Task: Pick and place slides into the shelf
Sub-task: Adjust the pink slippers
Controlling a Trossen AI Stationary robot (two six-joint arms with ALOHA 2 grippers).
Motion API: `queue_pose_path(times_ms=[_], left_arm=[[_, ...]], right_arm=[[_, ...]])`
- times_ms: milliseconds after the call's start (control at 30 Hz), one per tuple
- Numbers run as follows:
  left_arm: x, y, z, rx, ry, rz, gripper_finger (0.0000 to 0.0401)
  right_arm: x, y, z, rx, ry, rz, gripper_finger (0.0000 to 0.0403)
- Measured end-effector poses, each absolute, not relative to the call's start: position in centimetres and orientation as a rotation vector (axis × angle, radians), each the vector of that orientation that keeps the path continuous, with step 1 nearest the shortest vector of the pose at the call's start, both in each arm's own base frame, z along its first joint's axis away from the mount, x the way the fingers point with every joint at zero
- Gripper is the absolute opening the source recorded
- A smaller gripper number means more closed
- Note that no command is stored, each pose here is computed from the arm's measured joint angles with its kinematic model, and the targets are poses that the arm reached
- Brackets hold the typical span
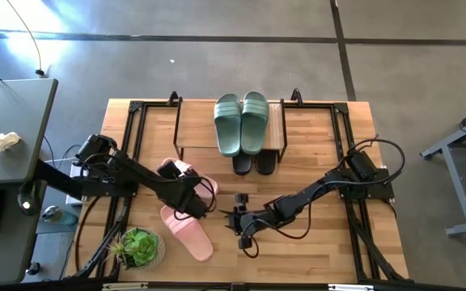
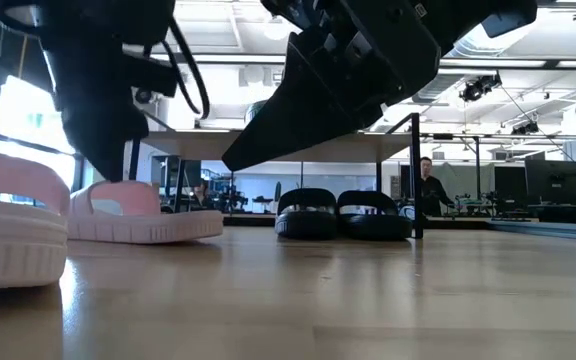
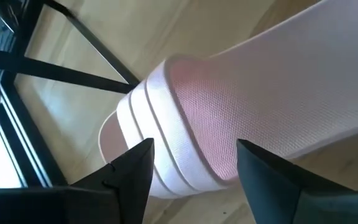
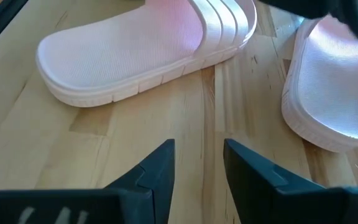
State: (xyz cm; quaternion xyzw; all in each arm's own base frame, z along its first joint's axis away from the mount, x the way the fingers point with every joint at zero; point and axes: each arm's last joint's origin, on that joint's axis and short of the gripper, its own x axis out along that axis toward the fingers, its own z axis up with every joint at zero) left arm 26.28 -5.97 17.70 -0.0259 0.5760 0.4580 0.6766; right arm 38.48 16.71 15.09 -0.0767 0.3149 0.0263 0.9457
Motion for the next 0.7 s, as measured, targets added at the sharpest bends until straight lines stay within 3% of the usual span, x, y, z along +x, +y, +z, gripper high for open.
queue_pose_path(times_ms=[700], left_arm=[[24.1, -5.2, 14.4, -0.051, 1.265, 1.107, 0.0214]], right_arm=[[38.4, 16.7, 15.1, -0.160, 0.646, 0.049, 0.0129]])
